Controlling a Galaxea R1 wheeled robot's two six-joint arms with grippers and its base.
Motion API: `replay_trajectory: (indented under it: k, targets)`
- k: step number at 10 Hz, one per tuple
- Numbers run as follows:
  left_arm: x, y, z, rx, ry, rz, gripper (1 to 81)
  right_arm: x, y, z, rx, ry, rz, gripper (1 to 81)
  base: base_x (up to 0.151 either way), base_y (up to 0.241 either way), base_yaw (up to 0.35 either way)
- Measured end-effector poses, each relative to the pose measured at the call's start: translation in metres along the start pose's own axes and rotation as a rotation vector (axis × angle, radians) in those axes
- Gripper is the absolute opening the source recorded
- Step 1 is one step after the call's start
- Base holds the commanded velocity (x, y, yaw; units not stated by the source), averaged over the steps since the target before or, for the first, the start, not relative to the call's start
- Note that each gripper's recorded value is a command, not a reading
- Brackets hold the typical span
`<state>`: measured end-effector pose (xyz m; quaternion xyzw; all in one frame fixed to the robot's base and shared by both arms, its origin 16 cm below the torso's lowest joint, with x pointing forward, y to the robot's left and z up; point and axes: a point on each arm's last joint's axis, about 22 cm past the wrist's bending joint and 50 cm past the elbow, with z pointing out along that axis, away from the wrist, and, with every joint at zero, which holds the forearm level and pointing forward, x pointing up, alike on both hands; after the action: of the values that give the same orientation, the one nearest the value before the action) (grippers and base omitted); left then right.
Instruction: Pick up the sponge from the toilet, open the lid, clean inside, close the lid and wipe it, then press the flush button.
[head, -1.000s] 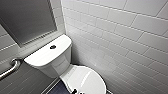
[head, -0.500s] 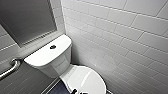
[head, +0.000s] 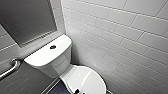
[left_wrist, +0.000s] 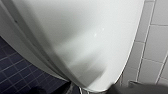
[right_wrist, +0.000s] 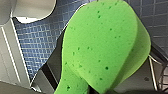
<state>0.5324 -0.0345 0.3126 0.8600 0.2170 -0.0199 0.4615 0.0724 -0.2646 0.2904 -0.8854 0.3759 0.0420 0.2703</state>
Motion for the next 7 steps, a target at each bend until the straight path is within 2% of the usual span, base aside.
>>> replay_trajectory:
  k: [3, 7]
  targets:
    - [-0.001, 0.003, -0.001, -0.009, 0.005, 0.002, 81.1, 0.0, 0.0, 0.0, 0.0, 0.0, 0.0, 1.0, 0.0, 0.0, 0.0]
    - [0.014, -0.003, -0.019, -0.02, 0.063, 0.012, 81.1, -0.001, -0.001, 0.001, 0.001, -0.001, 0.001, 1.0, 0.0, 0.0, 0.0]
